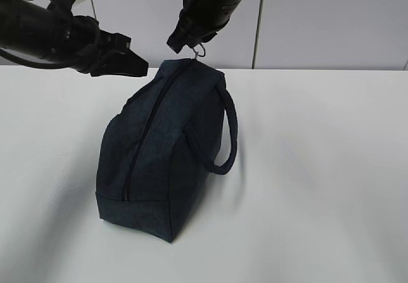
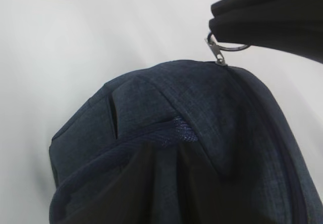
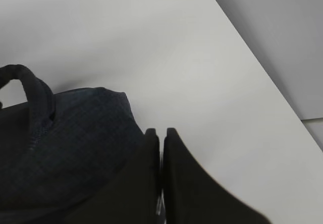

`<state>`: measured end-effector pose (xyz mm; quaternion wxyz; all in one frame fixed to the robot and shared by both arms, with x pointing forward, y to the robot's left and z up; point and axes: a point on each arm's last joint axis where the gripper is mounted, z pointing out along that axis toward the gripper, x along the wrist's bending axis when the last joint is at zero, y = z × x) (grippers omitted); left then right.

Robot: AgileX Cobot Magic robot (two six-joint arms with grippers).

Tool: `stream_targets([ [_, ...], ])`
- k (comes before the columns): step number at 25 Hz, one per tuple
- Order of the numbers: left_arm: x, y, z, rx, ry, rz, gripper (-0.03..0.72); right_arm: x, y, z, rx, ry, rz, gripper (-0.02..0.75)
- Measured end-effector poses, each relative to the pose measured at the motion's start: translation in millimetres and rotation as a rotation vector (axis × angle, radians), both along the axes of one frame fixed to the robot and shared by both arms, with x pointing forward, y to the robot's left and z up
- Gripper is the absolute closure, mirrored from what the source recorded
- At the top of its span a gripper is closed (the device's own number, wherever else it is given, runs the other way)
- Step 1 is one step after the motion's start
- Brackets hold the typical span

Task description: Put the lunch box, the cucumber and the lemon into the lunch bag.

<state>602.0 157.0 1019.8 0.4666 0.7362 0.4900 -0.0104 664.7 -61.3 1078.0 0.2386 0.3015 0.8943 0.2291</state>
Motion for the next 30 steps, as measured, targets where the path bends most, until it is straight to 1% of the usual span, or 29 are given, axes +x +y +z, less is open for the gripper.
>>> stream_targets([
  [1, 0.0, 0.0, 0.0, 0.0, 0.0, 0.0, 0.603, -0.1, -0.1, -0.1, -0.001, 0.002, 0.0, 0.738],
  [4, -0.4, -0.5, 0.3, -0.008, 0.004, -0.002, 0.419, -0.1, -0.1, -0.1, -0.001, 0.002, 0.0, 0.738],
  [5, -0.6, -1.0, 0.7, -0.019, 0.012, 0.0, 0.371, -0.1, -0.1, -0.1, -0.001, 0.002, 0.0, 0.738],
  [7, -1.1, -2.8, -0.5, -0.045, 0.035, -0.005, 0.328, -0.1, -0.1, -0.1, -0.001, 0.002, 0.0, 0.738],
  [8, -0.5, -4.0, -2.9, -0.051, 0.048, -0.015, 0.319, -0.1, -0.1, -0.1, -0.001, 0.002, 0.0, 0.738],
  [12, 8.0, -8.9, -6.9, -0.078, 0.083, -0.035, 0.311, -0.2, -0.1, -0.2, -0.002, 0.003, 0.0, 0.738],
  [15, 17.1, -13.2, -3.5, -0.109, 0.103, -0.041, 0.311, -0.2, -0.1, -0.2, -0.002, 0.003, 0.0, 0.738],
  [17, 22.8, -18.2, -0.5, -0.114, 0.109, -0.043, 0.312, -0.2, -0.1, -0.2, -0.002, 0.003, 0.0, 0.738],
  [22, 27.5, -27.3, -11.5, -0.042, 0.161, -0.056, 0.342, -0.2, -0.1, -0.2, -0.002, 0.003, 0.0, 0.738],
  [24, 28.0, -28.6, -16.1, -0.035, 0.178, -0.052, 0.363, -0.2, -0.1, -0.2, -0.002, 0.003, 0.0, 0.738],
  [26, 29.0, -28.8, -19.5, -0.031, 0.187, -0.051, 0.425, -0.3, -0.2, -0.3, -0.003, 0.005, 0.0, 0.738],
  [29, 29.0, -29.3, -21.1, -0.023, 0.186, -0.055, 0.603, 0.1, -0.9, 0.2, -0.002, 0.003, -0.002, 0.738],
  [30, 29.2, -29.1, -21.2, -0.02, 0.183, -0.055, 0.631, 0.1, -0.9, 0.2, -0.002, 0.003, -0.002, 0.738],
])
